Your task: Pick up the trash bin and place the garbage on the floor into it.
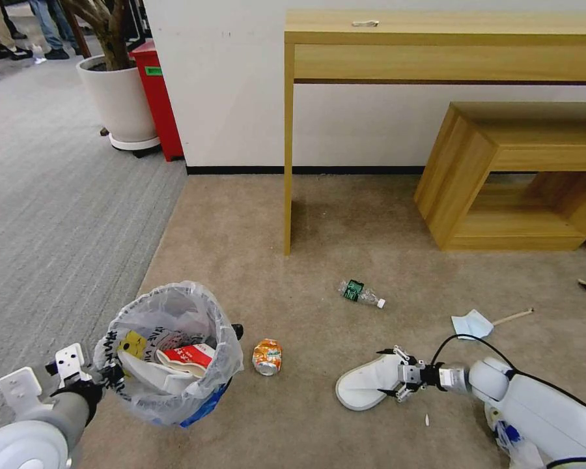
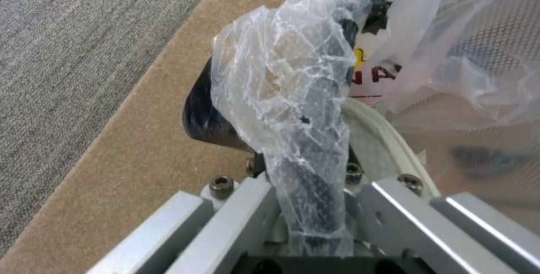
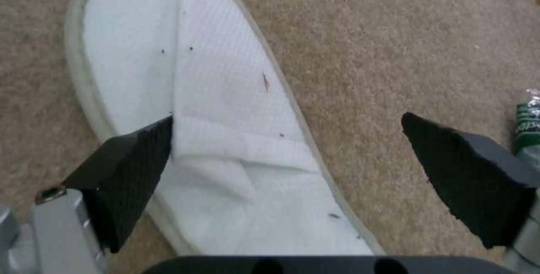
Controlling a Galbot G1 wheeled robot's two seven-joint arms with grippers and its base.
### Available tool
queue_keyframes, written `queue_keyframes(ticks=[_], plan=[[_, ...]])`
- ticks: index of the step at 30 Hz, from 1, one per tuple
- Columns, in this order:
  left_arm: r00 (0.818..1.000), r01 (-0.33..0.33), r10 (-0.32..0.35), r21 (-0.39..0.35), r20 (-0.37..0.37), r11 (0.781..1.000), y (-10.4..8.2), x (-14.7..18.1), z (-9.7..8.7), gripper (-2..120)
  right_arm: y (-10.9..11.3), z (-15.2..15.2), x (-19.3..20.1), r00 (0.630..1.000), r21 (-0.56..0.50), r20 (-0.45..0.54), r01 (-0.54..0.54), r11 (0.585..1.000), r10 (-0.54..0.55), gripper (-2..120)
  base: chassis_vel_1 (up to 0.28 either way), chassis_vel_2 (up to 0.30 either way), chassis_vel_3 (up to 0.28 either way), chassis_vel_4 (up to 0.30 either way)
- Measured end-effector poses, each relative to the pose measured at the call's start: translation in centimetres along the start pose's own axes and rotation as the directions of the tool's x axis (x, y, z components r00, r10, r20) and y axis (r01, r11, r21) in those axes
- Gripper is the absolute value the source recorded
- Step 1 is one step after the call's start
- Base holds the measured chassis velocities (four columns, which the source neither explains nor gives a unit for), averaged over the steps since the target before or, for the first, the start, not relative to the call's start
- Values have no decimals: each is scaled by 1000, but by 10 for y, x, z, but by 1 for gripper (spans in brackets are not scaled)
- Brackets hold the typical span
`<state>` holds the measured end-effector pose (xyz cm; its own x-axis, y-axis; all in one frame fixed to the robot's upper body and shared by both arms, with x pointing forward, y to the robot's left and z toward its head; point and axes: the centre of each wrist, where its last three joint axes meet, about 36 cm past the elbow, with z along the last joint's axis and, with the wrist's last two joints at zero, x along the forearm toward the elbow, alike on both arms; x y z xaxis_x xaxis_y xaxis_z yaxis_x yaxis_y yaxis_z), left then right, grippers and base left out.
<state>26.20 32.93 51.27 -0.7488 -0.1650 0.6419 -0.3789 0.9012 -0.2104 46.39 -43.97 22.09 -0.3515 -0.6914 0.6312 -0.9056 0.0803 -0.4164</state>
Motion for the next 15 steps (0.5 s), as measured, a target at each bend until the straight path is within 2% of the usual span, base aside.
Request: queue_keyframes(ticks=[15], plan=[[1000, -1, 1, -3, 0, 1000, 0, -1, -1, 1, 4, 0, -20, 1000, -7, 8, 20, 1000, -20, 100, 0, 0, 0, 0]])
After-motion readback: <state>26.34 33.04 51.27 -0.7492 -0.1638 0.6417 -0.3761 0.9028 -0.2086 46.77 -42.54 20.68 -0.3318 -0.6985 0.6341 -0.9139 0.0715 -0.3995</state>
